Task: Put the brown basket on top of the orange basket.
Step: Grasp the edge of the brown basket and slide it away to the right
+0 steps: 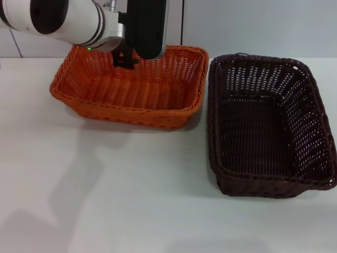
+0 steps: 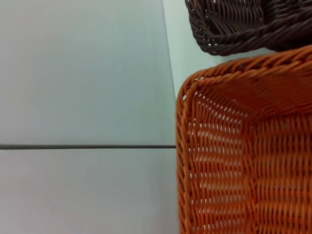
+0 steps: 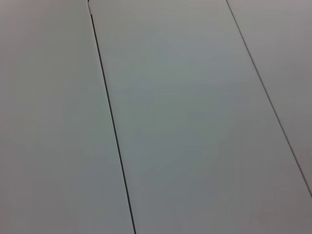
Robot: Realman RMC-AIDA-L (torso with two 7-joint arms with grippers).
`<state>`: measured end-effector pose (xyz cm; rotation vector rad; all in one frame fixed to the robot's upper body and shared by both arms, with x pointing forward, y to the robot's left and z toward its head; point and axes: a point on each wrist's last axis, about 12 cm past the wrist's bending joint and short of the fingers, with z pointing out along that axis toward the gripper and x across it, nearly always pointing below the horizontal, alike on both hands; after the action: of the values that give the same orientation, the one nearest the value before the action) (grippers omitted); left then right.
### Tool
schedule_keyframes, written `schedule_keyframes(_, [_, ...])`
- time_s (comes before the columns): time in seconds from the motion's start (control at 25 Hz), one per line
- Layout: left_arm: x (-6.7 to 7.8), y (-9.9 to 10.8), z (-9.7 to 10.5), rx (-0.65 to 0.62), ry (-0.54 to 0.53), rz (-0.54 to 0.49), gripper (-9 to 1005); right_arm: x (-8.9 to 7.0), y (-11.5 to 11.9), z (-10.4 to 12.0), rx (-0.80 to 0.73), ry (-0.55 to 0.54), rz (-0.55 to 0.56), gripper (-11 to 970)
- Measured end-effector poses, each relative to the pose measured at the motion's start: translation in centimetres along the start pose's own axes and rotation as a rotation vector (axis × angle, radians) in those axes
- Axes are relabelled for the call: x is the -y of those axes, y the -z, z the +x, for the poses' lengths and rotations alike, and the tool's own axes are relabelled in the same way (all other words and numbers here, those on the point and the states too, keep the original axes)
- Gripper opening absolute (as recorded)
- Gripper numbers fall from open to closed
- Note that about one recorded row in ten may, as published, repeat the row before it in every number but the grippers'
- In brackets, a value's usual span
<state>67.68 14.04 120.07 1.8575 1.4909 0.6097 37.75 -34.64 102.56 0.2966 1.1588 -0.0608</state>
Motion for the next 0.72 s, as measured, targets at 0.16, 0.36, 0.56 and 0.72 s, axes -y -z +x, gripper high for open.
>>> schedule_keyframes(0.16, [-0.4,0.6,0.3,0.018,0.072,-0.066,689,0.0,0.0,0.0,0.001,0.000,-0.001,787])
schedule_keyframes(0.36, [-1.3,2.6,2.5,0.113,0.392,-0.371,690,0.1,0.1,0.0,-0.005,0.002,0.005,787])
schedule_keyframes(0.56, [0.1,5.9,6.1,0.252,0.812,-0.582,692,0.1,-0.3,0.0,0.004,0.011,0.007,787])
schedule_keyframes(0.72, [4.0,8.6,8.8,0.349,0.999,-0.770,693,0.2,-0.3,-0.1,0.016,0.019,0.005,787])
